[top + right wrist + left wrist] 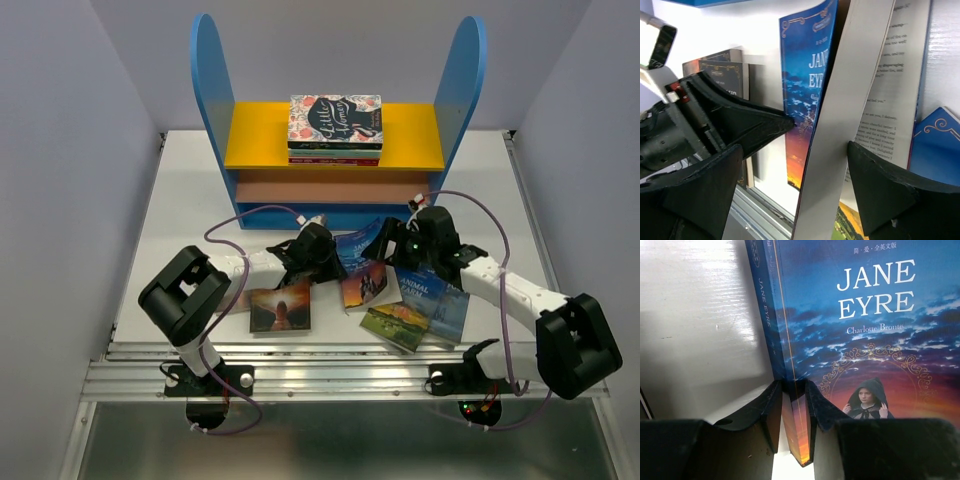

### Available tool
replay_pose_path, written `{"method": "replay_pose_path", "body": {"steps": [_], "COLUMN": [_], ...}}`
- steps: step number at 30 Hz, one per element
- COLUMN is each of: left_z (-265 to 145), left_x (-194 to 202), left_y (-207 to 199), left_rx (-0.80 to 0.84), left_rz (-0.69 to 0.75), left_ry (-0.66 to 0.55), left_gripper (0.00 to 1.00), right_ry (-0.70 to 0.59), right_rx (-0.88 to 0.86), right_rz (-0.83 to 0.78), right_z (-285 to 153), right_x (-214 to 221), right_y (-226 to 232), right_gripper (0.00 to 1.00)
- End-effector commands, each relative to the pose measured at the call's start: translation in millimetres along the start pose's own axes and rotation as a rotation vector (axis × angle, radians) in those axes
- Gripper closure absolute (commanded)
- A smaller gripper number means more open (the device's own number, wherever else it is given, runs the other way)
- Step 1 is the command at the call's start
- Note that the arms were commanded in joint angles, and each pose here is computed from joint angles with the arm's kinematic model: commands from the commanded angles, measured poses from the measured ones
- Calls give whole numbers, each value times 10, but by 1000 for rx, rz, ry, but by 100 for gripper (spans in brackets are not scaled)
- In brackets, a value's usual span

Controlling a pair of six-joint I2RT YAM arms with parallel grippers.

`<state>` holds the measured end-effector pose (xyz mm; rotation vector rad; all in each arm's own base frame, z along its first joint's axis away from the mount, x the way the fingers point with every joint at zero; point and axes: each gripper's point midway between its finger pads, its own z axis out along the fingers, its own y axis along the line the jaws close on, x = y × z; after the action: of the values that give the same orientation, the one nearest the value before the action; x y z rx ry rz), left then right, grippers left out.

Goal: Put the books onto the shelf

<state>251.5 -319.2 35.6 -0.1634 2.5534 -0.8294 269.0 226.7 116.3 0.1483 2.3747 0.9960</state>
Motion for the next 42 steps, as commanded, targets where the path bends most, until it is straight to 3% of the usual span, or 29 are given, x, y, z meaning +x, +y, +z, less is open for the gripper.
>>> {"method": "replay_pose_path", "body": {"steps": [1,6,9,10,12,13,14,20,23,27,30,31,42], "left_z": [-15,4,-2,-1,-2,4,6,-46,-115,-249,-457,-505,-1372], "left_x": [2,30,31,31,31,32,32,-20,-80,-184,-292,-318,-606], "left_y": [-119,-176,-177,-177,-186,-189,-197,-259,-339,-473,-620,-648,-876], "left_rx": [28,55,56,58,62,63,66,90,124,177,234,247,408], "left_rz": [4,8,5,5,3,3,4,10,14,15,19,27,17], "left_ry": [7,25,24,23,24,25,26,3,-24,-71,-120,-134,-342], "left_gripper": [68,72,72,72,72,72,72,72,68,47,5,1,1], "right_ry": [94,105,94,86,86,88,90,73,-64,-221,-285,-300,-516], "right_rx": [-145,7,49,47,23,15,8,-56,-65,-120,-150,-163,-312], "right_rz": [8,27,12,4,-12,-15,-18,-18,-22,-47,-46,-40,-56], "right_z": [55,156,158,152,147,148,151,122,29,-231,-398,-444,-1150], "right_x": [129,181,151,139,137,143,147,162,-45,-297,-389,-409,-722], "right_y": [328,7,-61,-59,-22,-12,-4,81,135,330,436,472,947], "right_gripper": [11,16,31,49,64,87,99,99,99,99,99,99,99]}}
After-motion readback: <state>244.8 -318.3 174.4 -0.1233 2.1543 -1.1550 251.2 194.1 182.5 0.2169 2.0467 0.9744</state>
